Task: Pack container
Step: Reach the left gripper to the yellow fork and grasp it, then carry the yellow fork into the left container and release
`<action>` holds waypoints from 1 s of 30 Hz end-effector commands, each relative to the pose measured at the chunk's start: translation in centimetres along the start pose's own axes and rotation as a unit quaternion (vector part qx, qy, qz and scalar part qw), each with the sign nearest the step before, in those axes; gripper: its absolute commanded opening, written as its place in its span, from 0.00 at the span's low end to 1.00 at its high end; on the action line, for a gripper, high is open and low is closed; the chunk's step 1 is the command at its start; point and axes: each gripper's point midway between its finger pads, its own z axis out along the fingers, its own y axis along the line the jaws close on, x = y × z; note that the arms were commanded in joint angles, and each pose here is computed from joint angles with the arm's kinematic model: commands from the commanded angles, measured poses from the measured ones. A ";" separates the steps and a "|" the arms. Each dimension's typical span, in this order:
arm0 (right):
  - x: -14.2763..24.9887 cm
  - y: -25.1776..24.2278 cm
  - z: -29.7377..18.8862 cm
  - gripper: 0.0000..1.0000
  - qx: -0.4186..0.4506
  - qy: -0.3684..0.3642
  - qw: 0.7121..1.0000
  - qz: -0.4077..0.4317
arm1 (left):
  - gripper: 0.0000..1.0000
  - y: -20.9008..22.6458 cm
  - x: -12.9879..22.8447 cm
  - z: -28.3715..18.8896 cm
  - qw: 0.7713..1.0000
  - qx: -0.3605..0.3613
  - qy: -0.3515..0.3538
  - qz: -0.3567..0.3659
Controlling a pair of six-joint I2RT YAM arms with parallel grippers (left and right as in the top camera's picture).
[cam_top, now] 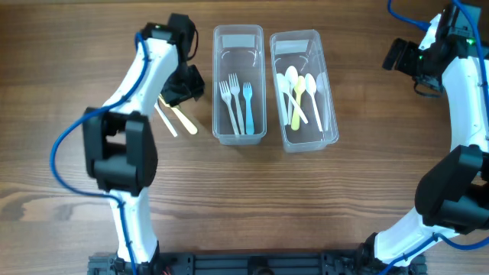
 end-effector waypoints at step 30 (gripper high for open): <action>0.5 0.2 0.8 1.00 -0.004 0.011 1.000 0.000 | 0.23 4.2 -1.2 8.8 0.995 0.008 -0.024 -0.098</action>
